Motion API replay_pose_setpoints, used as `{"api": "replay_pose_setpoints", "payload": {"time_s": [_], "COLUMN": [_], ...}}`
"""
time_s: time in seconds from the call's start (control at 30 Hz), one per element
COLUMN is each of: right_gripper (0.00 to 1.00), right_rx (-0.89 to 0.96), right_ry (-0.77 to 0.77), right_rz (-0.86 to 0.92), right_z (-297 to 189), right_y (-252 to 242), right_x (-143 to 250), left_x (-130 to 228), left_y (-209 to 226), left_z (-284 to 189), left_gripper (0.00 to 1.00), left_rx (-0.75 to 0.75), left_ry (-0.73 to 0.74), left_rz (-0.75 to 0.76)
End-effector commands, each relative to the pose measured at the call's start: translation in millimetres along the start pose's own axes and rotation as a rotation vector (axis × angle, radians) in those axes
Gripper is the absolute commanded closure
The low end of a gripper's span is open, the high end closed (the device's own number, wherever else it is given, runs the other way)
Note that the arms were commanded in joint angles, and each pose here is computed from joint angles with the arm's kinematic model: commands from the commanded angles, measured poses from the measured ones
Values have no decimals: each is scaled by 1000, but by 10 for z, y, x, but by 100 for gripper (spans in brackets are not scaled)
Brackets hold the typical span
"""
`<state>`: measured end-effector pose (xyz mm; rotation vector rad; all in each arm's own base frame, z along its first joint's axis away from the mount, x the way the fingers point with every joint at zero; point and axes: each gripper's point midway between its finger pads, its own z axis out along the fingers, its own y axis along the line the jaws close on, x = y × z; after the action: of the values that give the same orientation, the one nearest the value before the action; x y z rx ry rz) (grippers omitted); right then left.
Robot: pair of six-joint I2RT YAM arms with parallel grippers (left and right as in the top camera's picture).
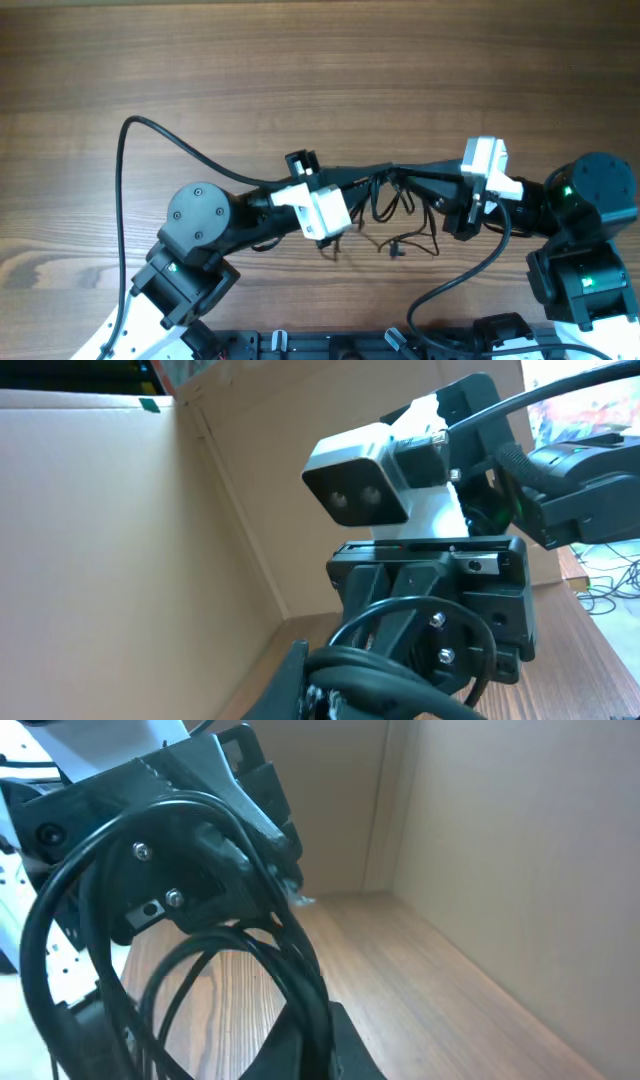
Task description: Untangle cables
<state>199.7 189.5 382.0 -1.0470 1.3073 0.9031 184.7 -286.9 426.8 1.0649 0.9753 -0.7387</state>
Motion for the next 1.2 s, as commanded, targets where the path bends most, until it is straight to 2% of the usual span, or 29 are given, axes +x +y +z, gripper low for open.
{"api": "replay_pose_setpoints", "payload": {"time_s": [0.0, 0.23, 0.37, 0.5, 0.6, 0.77, 0.93, 1.07, 1.1, 1.13, 1.17], "right_gripper": [96, 96, 96, 96, 96, 96, 96, 95, 91, 78, 76], "right_rx": [5, 7, 65, 215, 392, 617, 666, 846, 865, 873, 876], "right_ry": [-9, -40, -69, -95, -82, -55, -37, 65, 81, 98, 115], "right_rz": [-32, 68, 182, 327, 442, 647, 673, 775, 802, 835, 846], "right_z": [-16, -19, -27, -66, -148, -323, -355, -500, -509, -493, -478], "right_y": [4, -6, -115, -380, -659, -934, -1003, -1202, -1223, -1250, -1271], "right_x": [-49, -151, -228, -218, -51, 271, 369, 815, 891, 977, 1037], "left_x": [28, 223, 374, 326, 145, -195, -473, -618, -643, -661, -672], "left_y": [140, 442, 339, 26, -198, -224, -258, -283, -288, -291, -293], "left_z": [-14, -83, -82, -35, -59, -259, -450, -562, -581, -595, -604], "left_gripper": [96, 96, 96, 96, 96, 96, 96, 96, 96, 96, 96], "left_rx": [-81, -278, -237, -54, 85, 73, 61, 54, 53, 52, 52], "left_ry": [30, 101, 160, 144, 84, 6, -62, -99, -105, -110, -113], "left_rz": [-51, -214, -254, -276, -268, -215, -172, -149, -145, -142, -140]}}
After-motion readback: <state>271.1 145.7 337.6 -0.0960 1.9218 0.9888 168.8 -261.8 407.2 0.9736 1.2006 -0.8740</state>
